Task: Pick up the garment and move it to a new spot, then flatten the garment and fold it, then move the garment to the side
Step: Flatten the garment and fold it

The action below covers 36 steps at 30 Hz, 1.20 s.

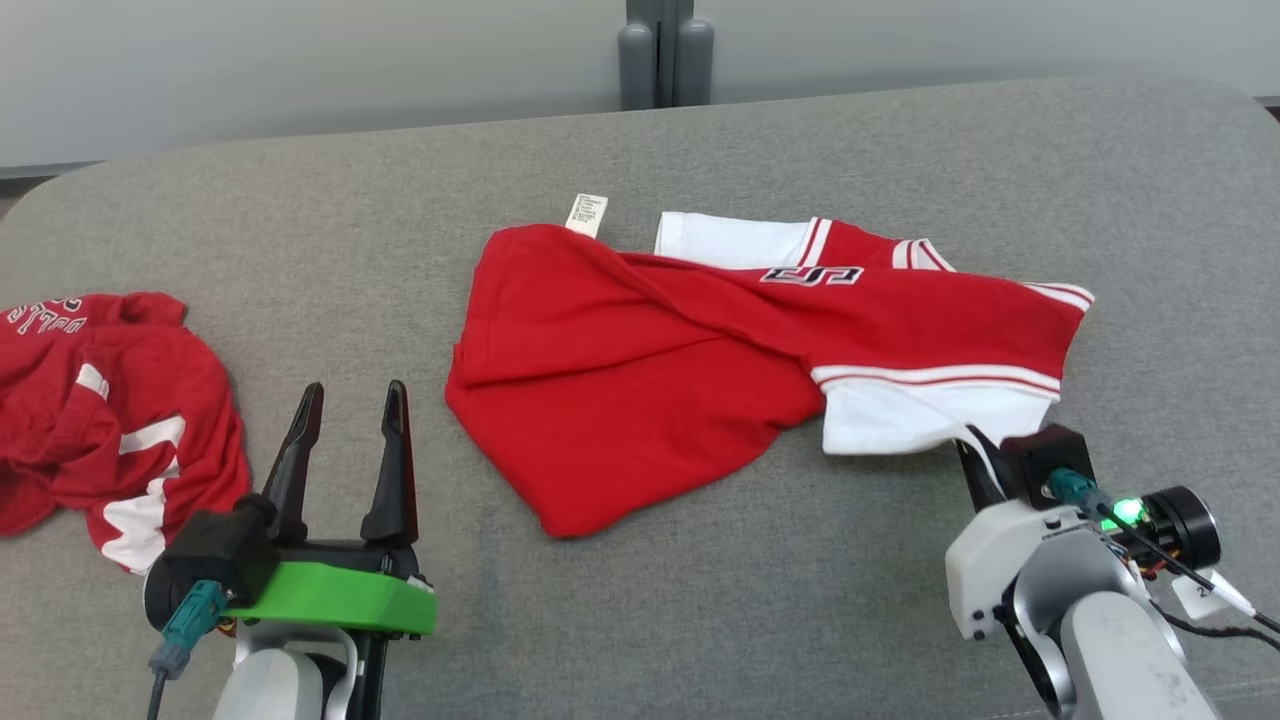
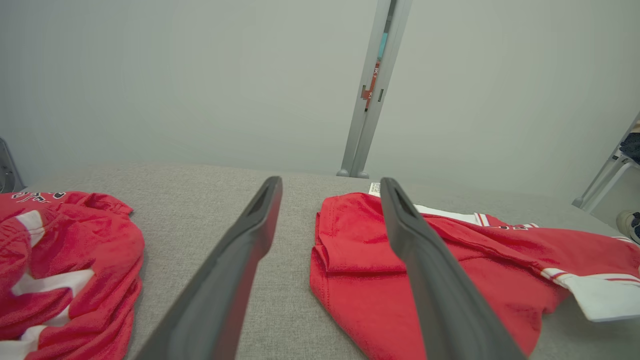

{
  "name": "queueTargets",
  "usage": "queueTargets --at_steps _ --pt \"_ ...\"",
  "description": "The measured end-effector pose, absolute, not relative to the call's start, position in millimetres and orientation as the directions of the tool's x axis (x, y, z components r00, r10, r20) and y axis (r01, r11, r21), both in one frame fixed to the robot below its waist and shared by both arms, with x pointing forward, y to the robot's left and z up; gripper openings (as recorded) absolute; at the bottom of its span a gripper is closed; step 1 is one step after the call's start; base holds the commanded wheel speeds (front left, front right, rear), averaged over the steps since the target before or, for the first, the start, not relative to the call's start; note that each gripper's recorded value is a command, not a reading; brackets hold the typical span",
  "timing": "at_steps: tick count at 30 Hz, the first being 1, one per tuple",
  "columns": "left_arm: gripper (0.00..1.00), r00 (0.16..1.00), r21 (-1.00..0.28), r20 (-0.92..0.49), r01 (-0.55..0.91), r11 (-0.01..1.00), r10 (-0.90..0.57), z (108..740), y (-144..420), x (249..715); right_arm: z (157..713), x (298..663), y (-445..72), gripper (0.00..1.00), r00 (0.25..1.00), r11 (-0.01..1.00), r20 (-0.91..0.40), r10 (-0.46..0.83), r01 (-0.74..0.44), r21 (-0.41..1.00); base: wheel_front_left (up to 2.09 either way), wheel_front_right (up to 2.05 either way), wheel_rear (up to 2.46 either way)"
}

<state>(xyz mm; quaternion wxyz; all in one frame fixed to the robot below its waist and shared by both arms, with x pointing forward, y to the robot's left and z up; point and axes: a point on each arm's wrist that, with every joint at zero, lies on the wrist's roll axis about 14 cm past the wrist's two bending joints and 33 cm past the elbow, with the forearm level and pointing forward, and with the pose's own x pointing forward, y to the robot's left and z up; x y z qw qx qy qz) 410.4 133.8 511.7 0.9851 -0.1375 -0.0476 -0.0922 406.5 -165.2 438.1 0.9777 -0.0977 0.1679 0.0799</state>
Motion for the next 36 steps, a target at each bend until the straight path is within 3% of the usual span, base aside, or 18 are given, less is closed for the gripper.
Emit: queueTargets --at_steps 8,9,13,18,21,30,36 --pt "1.0 0.97 -0.267 0.13 0.234 0.935 -0.205 515.1 119.2 414.2 424.7 355.3 -211.7 0.0 0.886 0.972 -0.464 0.017 -0.123 -0.198 0.0 0.0 0.0" --pt "1.0 0.969 -0.267 0.132 0.236 0.934 -0.207 515.6 118.4 414.2 425.0 353.8 -212.0 1.0 0.885 0.971 -0.465 0.019 -0.128 -0.203 0.0 0.0 0.0" --pt "1.0 0.968 -0.268 0.135 0.239 0.933 -0.209 517.3 117.2 412.8 422.7 346.8 -203.3 1.0 0.874 0.984 -0.482 0.053 -0.128 -0.123 0.0 0.0 0.0" --pt "1.0 0.97 -0.266 0.139 0.23 0.936 -0.198 519.5 121.4 407.7 459.0 355.0 -185.0 1.0 0.931 0.99 -0.348 0.114 -0.077 0.118 0.0 0.0 0.0" --pt "1.0 0.972 -0.267 0.133 0.223 0.938 -0.193 517.8 123.4 402.9 483.9 359.2 -187.0 1.0 0.955 0.98 -0.273 0.115 -0.064 0.189 0.0 0.0 0.0" --pt "1.0 0.973 -0.267 0.133 0.217 0.939 -0.188 517.7 125.5 399.3 516.1 403.9 -199.5 1.0 0.966 0.995 -0.242 0.093 -0.097 -0.005 0.0 0.0 0.0" --pt "1.0 0.975 -0.267 0.125 0.211 0.94 -0.183 515.0 127.4 399.6 494.7 438.5 -164.4 1.0 0.916 0.962 -0.346 0.204 -0.253 -0.1 0.0 0.0 0.0"
